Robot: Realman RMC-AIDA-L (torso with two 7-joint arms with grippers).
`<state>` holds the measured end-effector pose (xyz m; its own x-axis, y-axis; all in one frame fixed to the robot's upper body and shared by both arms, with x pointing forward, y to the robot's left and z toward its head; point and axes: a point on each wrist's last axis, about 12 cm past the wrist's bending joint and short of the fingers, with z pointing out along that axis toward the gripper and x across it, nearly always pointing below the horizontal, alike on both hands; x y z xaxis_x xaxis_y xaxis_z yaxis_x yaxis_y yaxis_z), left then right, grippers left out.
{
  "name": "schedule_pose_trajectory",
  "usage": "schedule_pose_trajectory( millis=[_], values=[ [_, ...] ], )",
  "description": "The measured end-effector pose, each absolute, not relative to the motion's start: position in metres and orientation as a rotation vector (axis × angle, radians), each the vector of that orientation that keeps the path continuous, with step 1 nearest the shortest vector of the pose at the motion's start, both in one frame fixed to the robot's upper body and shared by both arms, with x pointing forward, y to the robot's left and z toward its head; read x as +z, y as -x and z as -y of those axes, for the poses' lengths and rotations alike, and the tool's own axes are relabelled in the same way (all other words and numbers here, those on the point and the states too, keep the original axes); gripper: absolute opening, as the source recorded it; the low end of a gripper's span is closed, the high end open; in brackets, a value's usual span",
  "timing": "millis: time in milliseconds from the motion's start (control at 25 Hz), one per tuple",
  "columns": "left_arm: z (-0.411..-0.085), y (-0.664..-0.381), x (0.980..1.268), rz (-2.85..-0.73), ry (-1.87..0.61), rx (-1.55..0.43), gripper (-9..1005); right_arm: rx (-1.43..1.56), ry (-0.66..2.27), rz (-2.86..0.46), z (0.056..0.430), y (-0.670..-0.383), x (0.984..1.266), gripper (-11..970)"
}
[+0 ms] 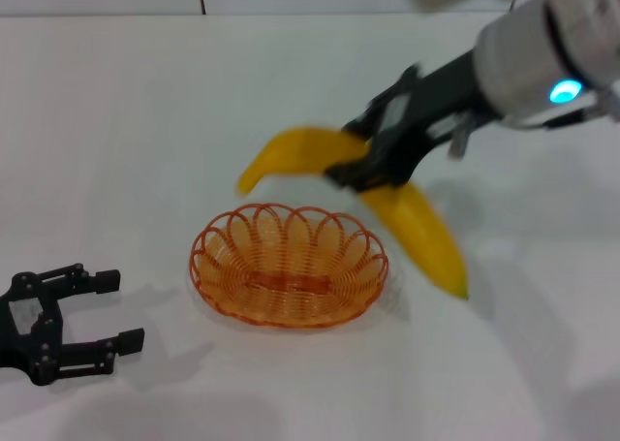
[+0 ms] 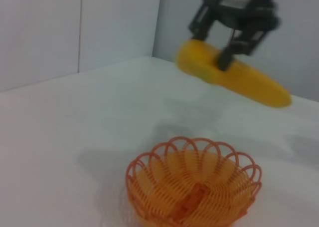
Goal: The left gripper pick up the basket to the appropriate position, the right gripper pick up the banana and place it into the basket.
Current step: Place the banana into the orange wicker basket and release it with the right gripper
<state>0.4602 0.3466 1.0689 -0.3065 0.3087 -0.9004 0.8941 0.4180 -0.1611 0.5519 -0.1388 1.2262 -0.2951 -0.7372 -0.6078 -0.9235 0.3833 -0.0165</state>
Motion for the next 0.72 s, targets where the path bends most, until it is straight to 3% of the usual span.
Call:
schedule_pose_trajectory(
  millis=[240, 720],
  values=[
    [-0.346, -0.461, 1.069, -1.828, -1.035, -0.873, 841, 0.456, 1.642, -2.044, 0.106, -0.53, 1.208, 522],
    [-0.344, -0.465, 1.071, -1.816, -1.047, -0.874, 842, 0.434, 1.756, -1.965, 0.06, -0.539, 1.199, 529]
  ],
)
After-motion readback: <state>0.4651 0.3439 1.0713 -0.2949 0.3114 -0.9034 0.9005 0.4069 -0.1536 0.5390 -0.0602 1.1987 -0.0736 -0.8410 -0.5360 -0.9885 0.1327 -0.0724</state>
